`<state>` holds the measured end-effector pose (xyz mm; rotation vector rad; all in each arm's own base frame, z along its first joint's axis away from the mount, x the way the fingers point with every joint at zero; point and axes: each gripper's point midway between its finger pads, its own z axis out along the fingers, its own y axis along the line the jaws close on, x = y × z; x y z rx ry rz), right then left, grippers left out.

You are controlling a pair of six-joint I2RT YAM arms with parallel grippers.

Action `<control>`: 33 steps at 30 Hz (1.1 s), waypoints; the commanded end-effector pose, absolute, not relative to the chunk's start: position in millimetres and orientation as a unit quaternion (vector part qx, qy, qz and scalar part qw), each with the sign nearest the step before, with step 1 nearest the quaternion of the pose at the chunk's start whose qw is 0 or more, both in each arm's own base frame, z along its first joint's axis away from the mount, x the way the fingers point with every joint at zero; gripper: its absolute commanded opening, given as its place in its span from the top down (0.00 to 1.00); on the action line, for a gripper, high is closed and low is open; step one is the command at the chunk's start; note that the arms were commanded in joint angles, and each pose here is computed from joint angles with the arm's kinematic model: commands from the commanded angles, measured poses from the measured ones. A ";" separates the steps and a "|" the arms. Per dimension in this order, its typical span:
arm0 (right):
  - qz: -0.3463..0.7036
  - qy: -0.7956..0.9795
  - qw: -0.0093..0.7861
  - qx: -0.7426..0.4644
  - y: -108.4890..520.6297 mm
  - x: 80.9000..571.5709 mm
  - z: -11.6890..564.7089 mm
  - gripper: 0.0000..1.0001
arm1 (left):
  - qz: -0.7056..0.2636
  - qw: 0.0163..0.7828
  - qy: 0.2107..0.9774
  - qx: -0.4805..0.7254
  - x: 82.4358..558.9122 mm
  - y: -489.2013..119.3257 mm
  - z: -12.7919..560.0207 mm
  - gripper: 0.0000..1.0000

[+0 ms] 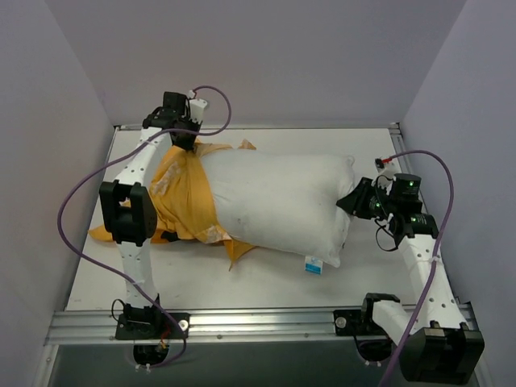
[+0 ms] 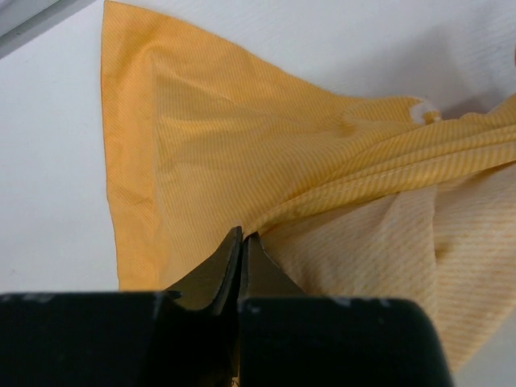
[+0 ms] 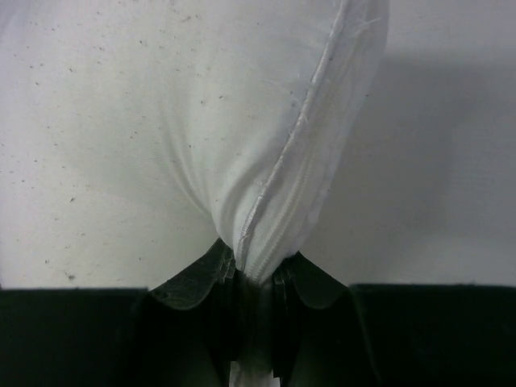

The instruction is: Remove the pillowcase from the pillow

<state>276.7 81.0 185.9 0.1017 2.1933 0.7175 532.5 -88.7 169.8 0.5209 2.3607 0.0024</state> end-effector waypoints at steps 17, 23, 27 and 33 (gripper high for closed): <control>0.117 0.881 0.458 0.032 43.2 297.4 252.4 0.24 | -0.110 0.413 0.866 0.261 462.8 -109.1 201.2 0.98; 0.164 0.869 0.449 -0.131 140.0 328.6 273.2 0.06 | -0.128 0.424 0.859 0.257 459.4 -118.7 219.2 0.98; 0.195 0.834 0.452 -0.251 221.6 362.1 291.1 0.04 | -0.132 0.425 0.860 0.251 458.5 -120.3 226.8 0.98; 0.247 0.821 0.405 -0.317 319.0 400.8 248.1 0.01 | -0.114 0.422 0.867 0.240 460.3 -112.6 223.2 0.98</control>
